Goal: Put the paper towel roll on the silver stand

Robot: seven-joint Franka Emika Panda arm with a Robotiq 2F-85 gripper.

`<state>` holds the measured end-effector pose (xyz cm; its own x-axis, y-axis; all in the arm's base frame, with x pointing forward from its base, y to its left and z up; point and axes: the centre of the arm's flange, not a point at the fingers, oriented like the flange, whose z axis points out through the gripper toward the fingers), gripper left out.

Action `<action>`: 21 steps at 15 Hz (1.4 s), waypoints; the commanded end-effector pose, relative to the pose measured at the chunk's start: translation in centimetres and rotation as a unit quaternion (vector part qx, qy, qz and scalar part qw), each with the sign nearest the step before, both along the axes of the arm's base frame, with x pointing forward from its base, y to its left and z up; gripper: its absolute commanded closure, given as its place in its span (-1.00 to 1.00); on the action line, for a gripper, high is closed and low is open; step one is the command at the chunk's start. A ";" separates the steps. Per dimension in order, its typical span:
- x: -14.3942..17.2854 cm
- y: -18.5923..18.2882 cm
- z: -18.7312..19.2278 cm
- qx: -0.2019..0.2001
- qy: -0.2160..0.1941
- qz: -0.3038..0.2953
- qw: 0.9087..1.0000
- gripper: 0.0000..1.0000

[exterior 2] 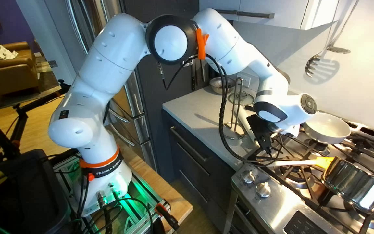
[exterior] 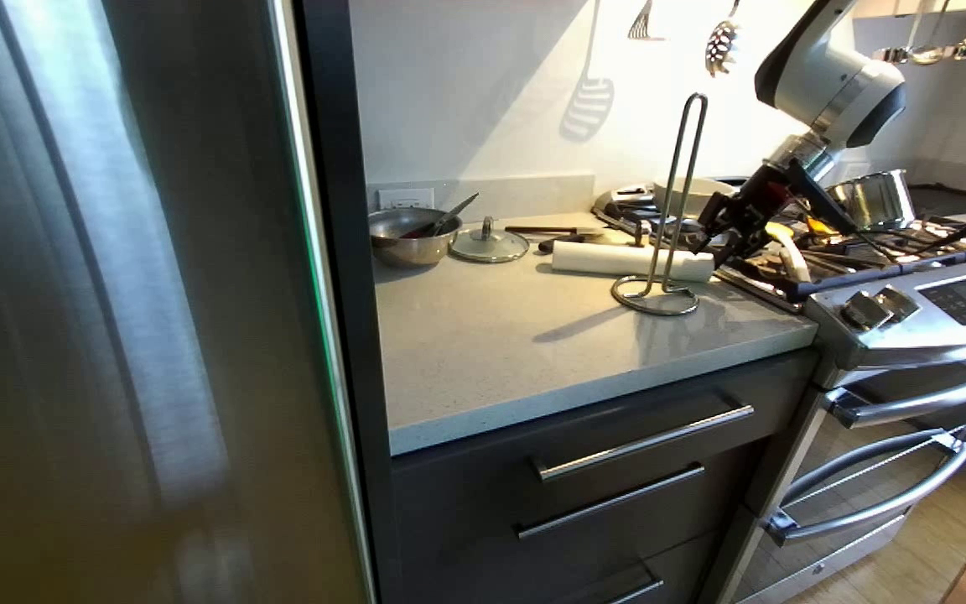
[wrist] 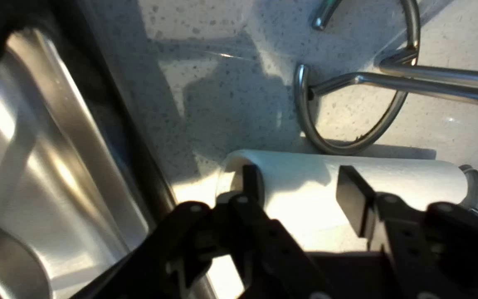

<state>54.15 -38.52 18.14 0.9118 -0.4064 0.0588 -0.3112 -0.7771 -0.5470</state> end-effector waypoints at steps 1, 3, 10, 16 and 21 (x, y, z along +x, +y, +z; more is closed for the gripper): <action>-0.2 -1.1 1.2 -0.004 -0.028 -0.010 1.000 0.57; -0.1 -1.6 2.3 -0.008 -0.040 -0.011 0.999 0.83; 0.4 -2.5 3.7 -0.017 -0.052 -0.010 0.998 0.46; 0.1 -2.2 2.0 -0.006 -0.035 -0.009 0.999 -0.17; 0.5 -1.6 0.2 0.012 -0.026 -0.018 0.999 -0.92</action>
<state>54.75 -40.22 19.65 0.9004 -0.4190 0.1171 -0.2901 -0.7789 -0.5561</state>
